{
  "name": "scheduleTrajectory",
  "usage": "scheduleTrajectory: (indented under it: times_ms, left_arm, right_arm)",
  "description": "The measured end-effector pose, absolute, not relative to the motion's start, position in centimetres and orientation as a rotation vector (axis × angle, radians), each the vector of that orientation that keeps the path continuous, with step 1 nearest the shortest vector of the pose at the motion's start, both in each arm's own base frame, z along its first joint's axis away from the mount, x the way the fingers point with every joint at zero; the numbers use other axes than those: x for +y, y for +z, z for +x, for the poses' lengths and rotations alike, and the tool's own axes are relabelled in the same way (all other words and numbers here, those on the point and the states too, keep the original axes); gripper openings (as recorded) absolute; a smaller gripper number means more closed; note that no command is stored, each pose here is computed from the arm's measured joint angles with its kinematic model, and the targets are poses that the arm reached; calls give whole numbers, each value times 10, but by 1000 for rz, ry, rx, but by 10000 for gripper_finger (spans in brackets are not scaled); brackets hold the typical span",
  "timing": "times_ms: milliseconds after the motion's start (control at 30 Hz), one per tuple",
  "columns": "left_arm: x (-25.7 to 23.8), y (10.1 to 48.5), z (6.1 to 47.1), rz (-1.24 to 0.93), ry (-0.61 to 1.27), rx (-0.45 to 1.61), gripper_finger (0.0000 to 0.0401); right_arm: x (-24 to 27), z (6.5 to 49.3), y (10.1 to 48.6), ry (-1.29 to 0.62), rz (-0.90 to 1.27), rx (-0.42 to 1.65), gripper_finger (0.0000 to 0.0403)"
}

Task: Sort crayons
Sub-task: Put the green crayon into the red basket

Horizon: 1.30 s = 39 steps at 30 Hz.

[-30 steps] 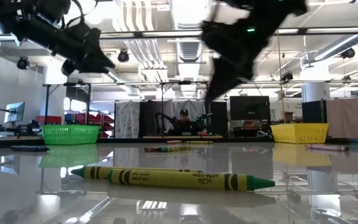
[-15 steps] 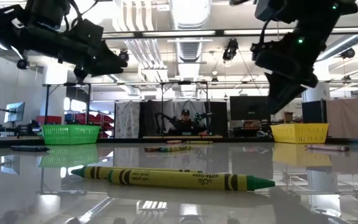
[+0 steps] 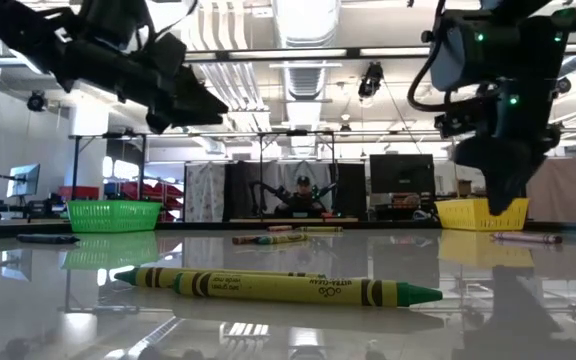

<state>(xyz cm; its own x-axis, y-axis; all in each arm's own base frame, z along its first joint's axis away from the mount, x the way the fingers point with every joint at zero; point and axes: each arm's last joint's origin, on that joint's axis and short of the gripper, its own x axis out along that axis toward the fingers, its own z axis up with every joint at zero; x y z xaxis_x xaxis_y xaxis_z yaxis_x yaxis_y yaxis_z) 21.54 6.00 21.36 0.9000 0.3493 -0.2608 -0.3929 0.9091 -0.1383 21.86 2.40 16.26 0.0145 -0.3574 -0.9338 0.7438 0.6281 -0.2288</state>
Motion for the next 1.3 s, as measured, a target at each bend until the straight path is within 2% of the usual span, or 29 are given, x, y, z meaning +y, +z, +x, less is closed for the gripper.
scheduleTrajectory:
  times_ms: [200,467,567,700,800,867,1167,1300]
  left_arm:
    - [64,211,233,-200,391,382,162]
    - [56,216,255,-158,336,473,162]
    - [47,220,259,-127,304,465,162]
    - [37,223,255,-108,270,450,162]
    - [31,221,249,-111,254,447,162]
    - [27,218,245,-134,247,451,162]
    - [-3,184,228,-189,322,514,162]
    - [-13,177,224,-189,261,543,162]
  right_arm:
    - [25,216,162,-896,419,1328,106]
    - [27,220,161,-842,438,1332,169]
    - [31,232,162,-723,446,1243,187]
    - [37,262,167,-524,460,1013,190]
    - [36,286,168,-411,399,877,185]
    - [33,301,167,-368,316,859,181]
    - [33,375,148,-207,-106,946,171]
    - [43,395,141,-89,-174,1048,164]
